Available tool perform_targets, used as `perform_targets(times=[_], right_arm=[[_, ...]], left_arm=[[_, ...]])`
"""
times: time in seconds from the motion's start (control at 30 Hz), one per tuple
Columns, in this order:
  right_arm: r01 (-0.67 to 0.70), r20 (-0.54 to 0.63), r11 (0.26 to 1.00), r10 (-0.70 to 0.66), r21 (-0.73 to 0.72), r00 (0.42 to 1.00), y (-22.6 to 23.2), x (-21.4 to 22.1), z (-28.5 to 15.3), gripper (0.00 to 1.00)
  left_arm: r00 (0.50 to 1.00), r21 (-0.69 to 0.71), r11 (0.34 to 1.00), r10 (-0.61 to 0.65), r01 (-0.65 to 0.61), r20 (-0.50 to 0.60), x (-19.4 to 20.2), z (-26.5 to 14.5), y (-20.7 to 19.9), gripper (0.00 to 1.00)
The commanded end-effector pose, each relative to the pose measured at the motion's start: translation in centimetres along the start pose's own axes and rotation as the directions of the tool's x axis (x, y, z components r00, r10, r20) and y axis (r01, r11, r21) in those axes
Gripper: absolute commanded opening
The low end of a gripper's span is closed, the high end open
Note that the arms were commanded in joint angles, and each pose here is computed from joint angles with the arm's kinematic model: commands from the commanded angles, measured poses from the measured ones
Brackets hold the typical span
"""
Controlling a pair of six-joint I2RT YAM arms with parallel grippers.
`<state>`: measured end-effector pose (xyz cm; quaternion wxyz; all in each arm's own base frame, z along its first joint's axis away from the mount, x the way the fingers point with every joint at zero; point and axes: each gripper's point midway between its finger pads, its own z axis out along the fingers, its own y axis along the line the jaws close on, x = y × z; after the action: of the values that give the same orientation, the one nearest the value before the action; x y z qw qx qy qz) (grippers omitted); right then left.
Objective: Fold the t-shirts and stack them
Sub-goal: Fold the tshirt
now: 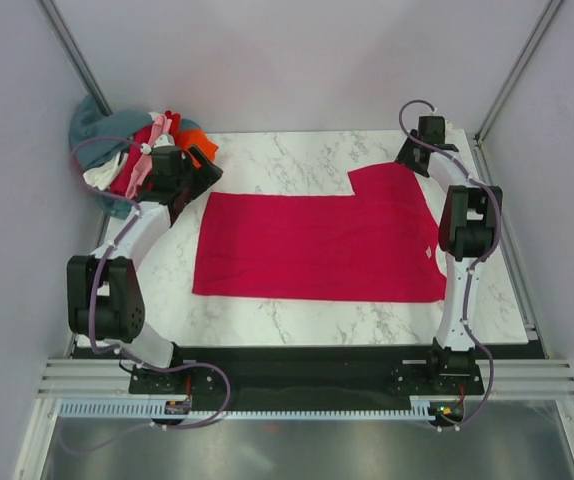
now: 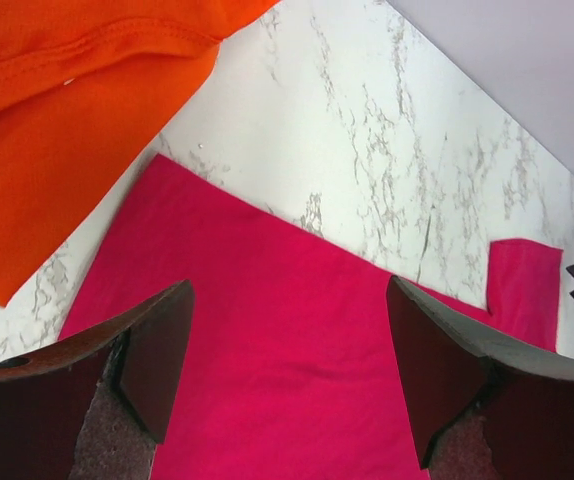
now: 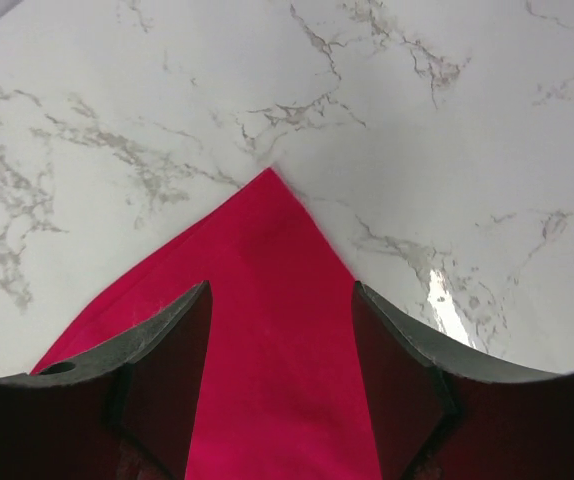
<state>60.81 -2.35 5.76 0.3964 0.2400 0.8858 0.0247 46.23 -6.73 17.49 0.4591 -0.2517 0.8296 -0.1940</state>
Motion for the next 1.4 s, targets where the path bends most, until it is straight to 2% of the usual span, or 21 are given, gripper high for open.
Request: perform_targets(times=[0.0, 0.27, 0.37, 0.4, 0.5, 0.6, 0.83, 0.97, 1.17, 1.37], right_arm=[[0.060, 0.044, 0.997, -0.061, 0.040, 0.997, 0.4, -1.5, 1.2, 0.66], [0.096, 0.013, 0.992, -0.098, 0.078, 0.995, -0.2, 0.6, 4.3, 0.66], [0.097, 0.009, 0.992, -0.098, 0.076, 0.995, -0.1, 0.7, 4.5, 0.56], [0.095, 0.012, 0.993, -0.096, 0.075, 0.995, 0.0, 0.5, 4.4, 0.43], [0.098, 0.010, 0.993, -0.099, 0.070, 0.995, 0.1, 0.6, 4.5, 0.26], [0.092, 0.008, 0.994, -0.093, 0.062, 0.996, 0.2, 0.5, 4.2, 0.00], [0.063, 0.024, 0.998, -0.063, 0.000, 0.998, 1.7, -0.9, 1.8, 0.00], [0.052, 0.036, 0.998, -0.051, -0.023, 0.998, 2.0, -1.5, -0.1, 0.00], [0.033, 0.057, 0.998, -0.029, -0.057, 0.998, 2.5, -1.9, -1.6, 0.00], [0.028, 0.058, 0.997, -0.024, -0.077, 0.998, 2.9, -2.1, -2.1, 0.00]], left_arm=[[0.994, -0.023, 0.997, 0.075, -0.073, 0.083, -1.7, 1.9, -0.6, 0.85], [0.989, 0.011, 0.992, 0.126, -0.127, 0.080, -0.5, 4.7, -1.8, 0.85], [0.988, 0.019, 0.989, 0.144, -0.145, 0.061, 0.1, 5.5, -1.9, 0.84], [0.986, 0.016, 0.988, 0.155, -0.157, 0.058, 0.2, 5.7, -1.9, 0.84], [0.983, -0.013, 0.985, 0.175, -0.174, 0.054, 0.6, 6.4, -1.1, 0.83], [0.977, -0.026, 0.978, 0.208, -0.207, 0.044, 1.0, 6.9, -0.6, 0.81], [0.976, -0.027, 0.976, 0.216, -0.217, -0.011, 2.6, 8.1, 0.2, 0.70], [0.970, -0.087, 0.966, 0.240, -0.243, -0.034, 3.1, 8.8, 1.4, 0.65], [0.950, -0.224, 0.924, 0.308, -0.309, -0.040, 3.1, 9.9, 4.4, 0.65], [0.949, -0.230, 0.921, 0.308, -0.315, -0.065, 3.5, 12.0, 4.4, 0.68]])
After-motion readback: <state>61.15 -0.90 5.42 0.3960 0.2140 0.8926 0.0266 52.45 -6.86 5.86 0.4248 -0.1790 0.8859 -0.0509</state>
